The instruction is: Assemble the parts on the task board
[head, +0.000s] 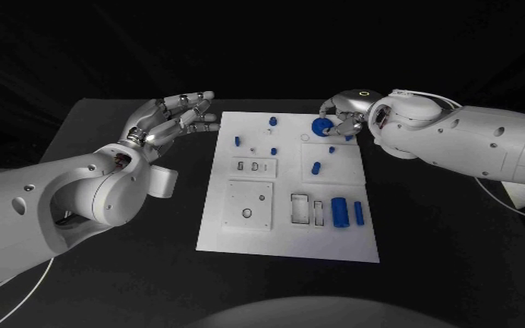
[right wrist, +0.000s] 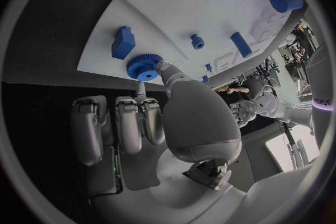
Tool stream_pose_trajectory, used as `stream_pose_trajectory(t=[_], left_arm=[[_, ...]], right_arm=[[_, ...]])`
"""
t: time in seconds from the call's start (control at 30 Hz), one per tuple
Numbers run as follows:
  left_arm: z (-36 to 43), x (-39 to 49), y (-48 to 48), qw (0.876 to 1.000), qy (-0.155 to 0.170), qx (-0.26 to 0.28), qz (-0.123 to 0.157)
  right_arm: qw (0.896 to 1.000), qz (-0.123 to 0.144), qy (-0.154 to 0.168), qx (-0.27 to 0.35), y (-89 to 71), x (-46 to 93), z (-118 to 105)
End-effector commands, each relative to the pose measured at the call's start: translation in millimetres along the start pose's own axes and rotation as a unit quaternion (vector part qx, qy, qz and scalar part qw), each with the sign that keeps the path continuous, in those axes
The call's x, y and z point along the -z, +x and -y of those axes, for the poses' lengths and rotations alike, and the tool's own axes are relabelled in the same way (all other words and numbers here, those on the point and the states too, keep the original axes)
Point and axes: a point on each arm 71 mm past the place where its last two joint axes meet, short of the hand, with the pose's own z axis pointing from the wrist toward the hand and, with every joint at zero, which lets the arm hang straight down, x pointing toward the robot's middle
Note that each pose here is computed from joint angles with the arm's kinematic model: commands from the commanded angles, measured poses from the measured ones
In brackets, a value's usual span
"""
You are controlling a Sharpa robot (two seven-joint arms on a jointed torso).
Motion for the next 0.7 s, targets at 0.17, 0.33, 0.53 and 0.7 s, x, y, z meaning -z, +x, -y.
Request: stream_pose_trajectory(t=[0.17, 0.33, 0.53, 0.7], left_arm=[[0.8, -0.2, 2.6, 1.0, 0.004, 0.003, -0.011], [0.7, -0.3, 2.7, 1.0, 0.004, 0.003, -0.012], [0.5, -0.3, 2.8, 1.0, 0.002, 0.004, -0.012], [0.3, -0.5, 3.1, 1.0, 0.001, 0.004, -0.013]], right_arm=[[1.0, -0.012, 0.002, 0.009, 4.2, -1.9, 0.0], [1.0, -0.013, 0.002, 0.009, 5.4, -2.6, -0.2], [1.0, -0.016, 0.003, 0.009, 6.2, -3.0, -0.1], [1.0, -0.018, 0.002, 0.011, 6.8, -3.3, -0.1]])
